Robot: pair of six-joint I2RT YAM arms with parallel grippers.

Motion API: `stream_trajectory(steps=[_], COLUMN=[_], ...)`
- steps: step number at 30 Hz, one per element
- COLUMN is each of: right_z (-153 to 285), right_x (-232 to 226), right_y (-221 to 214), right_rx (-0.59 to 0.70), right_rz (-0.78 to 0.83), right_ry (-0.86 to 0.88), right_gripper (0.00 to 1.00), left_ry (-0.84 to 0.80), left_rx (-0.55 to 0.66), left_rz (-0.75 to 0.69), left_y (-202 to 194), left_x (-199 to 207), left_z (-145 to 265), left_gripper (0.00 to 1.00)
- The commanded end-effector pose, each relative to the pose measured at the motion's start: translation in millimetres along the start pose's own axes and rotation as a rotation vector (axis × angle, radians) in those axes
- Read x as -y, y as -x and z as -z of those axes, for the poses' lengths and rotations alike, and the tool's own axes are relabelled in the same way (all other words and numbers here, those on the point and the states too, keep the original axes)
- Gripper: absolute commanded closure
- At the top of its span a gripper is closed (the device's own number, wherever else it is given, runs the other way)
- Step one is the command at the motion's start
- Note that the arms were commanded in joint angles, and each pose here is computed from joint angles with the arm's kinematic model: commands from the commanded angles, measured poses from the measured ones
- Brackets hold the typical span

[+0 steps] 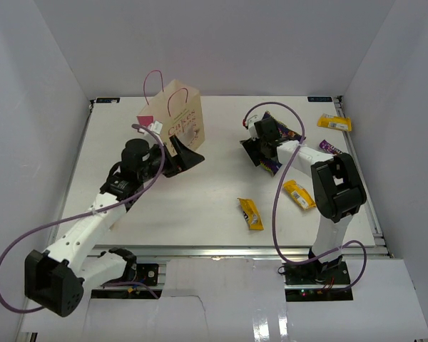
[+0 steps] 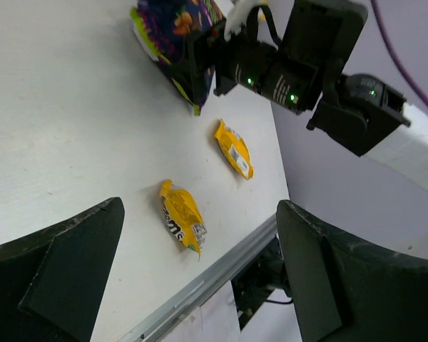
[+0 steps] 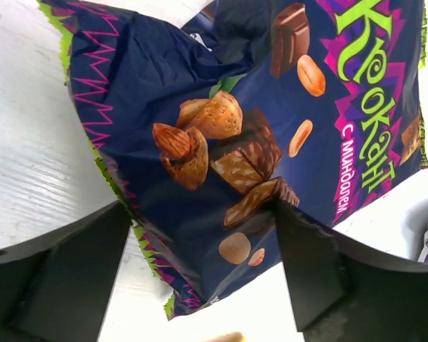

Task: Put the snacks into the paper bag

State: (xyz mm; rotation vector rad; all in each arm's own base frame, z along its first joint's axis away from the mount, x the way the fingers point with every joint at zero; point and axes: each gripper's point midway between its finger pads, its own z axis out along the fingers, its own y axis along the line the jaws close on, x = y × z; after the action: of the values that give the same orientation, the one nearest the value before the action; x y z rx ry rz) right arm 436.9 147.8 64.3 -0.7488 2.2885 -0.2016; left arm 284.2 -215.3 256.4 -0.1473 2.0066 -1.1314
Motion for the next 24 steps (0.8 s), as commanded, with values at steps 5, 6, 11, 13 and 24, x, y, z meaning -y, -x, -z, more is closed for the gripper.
stream_trajectory(steps=[5,6,11,13,24], right_z=[-9.8,-10.9,-6.5,4.2,82.2], right_x=[-5.3,-5.5,-0.4,-2.0,-45.8], right_y=[-6.4,-9.6,-20.8,-22.1,-30.9], right_rx=[0.018,0.015,0.031,0.075,0.285], right_rz=[-0.001,-0.004,-0.055,-0.078,-0.004], right_ry=[0.040,0.049,0.177,0.308,0.673], right_gripper=[0.42,0.55,0.85,0.92,0.92], left_ry=[-0.081,-0.073,-0.045,-0.037,-0.057], left_rx=[-0.070,-0.084,-0.088,-0.103,-0.221], left_rz=[0.025,0.031,0.064,0.095,0.172], left_y=[-34.8,-40.8,-47.6,-52.1,-60.5], left_x=[24.5,22.4,13.1,9.9,30.9], left_z=[-37.0,-42.6,-59.8,-69.8,-166.1], left_gripper=[0.02,0.02,0.02,0.02,0.02])
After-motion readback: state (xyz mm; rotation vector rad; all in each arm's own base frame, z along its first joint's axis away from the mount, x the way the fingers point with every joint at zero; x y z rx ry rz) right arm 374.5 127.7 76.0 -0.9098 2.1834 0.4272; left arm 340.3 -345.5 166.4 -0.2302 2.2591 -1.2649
